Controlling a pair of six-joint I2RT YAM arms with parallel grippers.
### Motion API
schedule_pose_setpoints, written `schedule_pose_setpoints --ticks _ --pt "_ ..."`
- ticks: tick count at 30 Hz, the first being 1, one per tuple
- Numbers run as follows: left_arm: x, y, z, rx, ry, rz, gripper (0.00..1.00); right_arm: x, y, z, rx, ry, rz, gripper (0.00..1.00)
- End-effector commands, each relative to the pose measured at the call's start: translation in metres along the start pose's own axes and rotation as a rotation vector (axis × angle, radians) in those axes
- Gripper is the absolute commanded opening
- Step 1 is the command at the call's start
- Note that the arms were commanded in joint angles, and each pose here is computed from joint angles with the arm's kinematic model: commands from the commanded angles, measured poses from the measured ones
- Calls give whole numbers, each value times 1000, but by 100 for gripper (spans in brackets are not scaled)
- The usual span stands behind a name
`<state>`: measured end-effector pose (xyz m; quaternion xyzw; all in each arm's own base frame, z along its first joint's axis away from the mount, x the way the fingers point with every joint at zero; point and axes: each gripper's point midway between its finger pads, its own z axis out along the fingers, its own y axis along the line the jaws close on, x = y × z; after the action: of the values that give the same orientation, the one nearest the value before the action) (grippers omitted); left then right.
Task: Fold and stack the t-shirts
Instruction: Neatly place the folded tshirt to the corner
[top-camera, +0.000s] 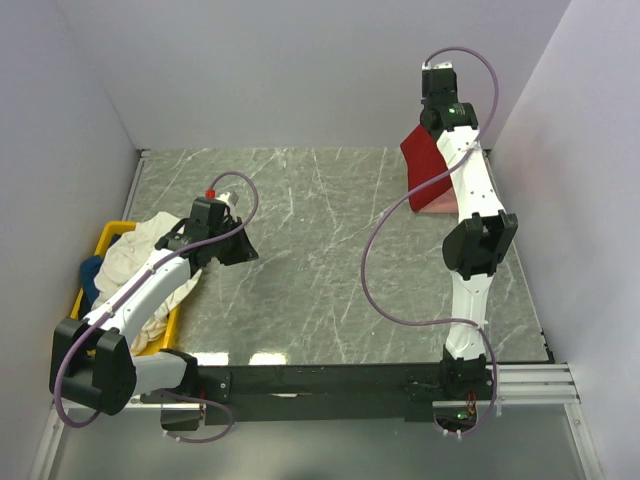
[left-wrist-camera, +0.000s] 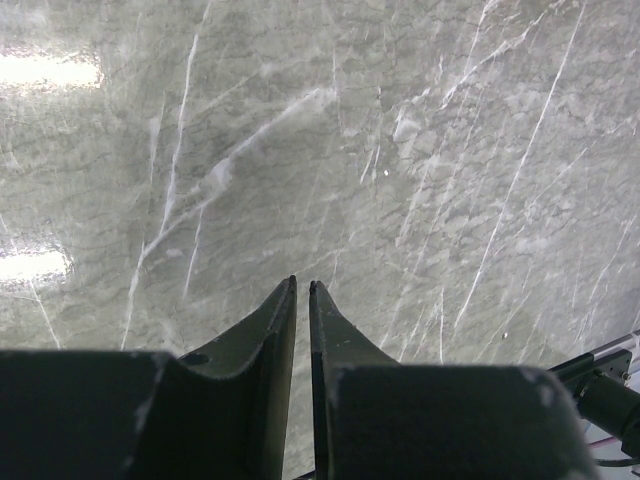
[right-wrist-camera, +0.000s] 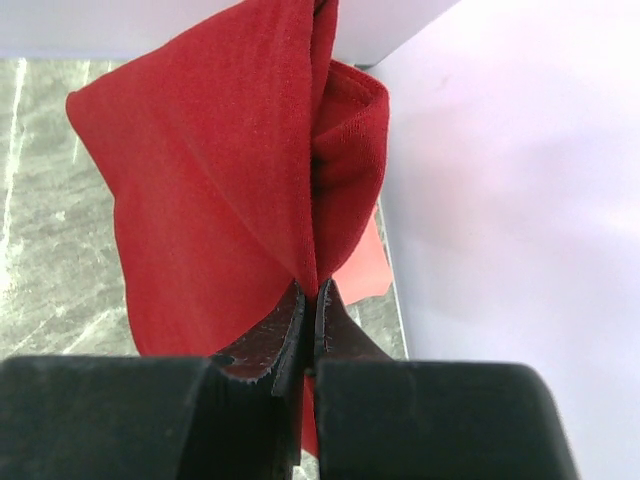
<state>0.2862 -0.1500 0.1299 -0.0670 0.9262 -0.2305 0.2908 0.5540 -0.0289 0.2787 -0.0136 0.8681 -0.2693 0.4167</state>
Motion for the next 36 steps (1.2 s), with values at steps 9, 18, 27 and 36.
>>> schedule_pose_setpoints --ticks 9,18,27,36 --pt "-5 -6 2 31 -18 29 16 -36 -46 -39 73 -121 82 0" --pt "-3 -5 4 29 -9 28 16 -9 -47 -4 107 -42 79 0" --pt "-1 -5 7 33 8 25 15 17 -51 47 198 21 75 26" --pt "-1 -6 8 37 8 24 16 37 -40 78 240 70 118 88"
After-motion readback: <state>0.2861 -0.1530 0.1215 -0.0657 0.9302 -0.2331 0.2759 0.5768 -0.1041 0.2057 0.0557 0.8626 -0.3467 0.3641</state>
